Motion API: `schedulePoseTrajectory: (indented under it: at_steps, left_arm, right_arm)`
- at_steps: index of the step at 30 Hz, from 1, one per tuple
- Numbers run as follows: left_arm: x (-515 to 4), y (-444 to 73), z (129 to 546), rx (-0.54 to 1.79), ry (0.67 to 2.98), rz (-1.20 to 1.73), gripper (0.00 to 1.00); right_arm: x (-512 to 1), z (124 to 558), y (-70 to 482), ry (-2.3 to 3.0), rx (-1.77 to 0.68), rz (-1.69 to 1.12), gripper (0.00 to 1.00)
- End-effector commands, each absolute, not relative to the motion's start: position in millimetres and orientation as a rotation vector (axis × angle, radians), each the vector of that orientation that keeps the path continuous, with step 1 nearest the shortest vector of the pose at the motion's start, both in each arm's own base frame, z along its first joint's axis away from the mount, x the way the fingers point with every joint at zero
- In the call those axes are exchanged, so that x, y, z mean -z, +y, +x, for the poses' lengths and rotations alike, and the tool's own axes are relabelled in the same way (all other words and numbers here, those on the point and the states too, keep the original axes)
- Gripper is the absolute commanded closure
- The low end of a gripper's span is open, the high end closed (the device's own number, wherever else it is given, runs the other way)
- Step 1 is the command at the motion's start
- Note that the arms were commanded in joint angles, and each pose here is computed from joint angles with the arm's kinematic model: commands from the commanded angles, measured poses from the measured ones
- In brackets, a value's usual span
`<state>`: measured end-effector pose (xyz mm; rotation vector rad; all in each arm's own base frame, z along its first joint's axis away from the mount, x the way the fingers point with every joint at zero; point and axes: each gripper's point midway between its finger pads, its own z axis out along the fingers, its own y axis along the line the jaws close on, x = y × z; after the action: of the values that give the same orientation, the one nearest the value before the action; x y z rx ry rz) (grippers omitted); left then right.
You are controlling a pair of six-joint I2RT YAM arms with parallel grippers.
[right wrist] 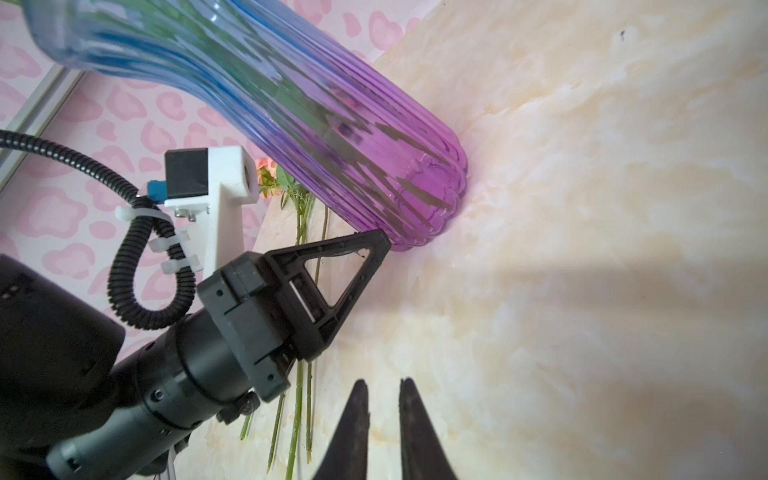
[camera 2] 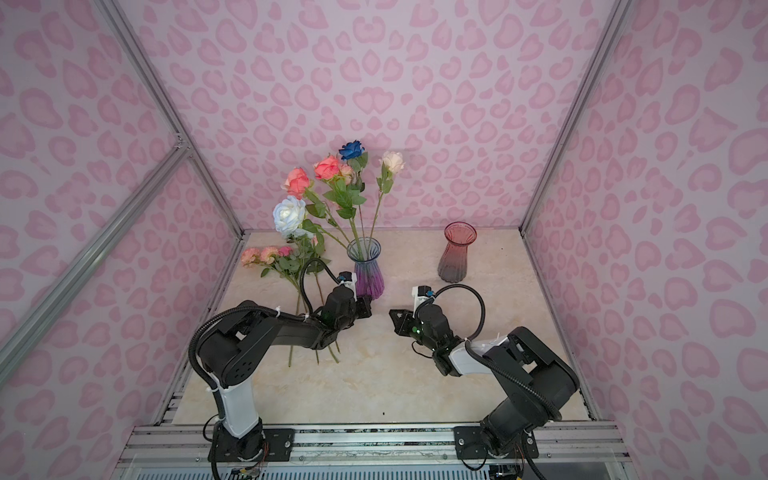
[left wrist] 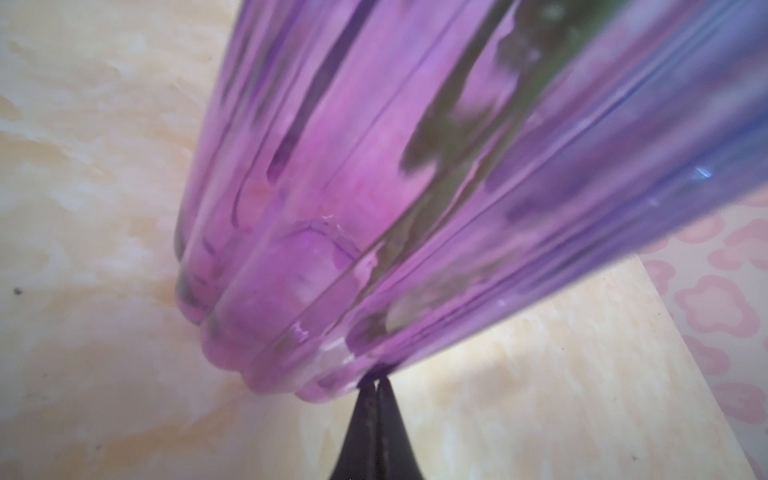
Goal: Arrange the flowers into the vase
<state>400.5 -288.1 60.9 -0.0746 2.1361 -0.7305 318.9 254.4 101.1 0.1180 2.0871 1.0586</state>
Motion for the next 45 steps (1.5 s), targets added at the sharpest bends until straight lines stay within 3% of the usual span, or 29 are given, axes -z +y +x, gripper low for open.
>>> schedulePoseTrajectory:
  at_steps: [1, 45]
  left_arm:
    - [-64, -289, 409, 0.724, 2.126, -0.049, 0.96]
    - [-51, -265, 467, 0.688, 2.209, -0.200, 0.96]
  right_arm:
    - [-97, 315, 246, 2.116, -0.984, 0.088, 0.83]
    - [-178, 299, 190, 1.973, -0.878, 0.094, 0.79]
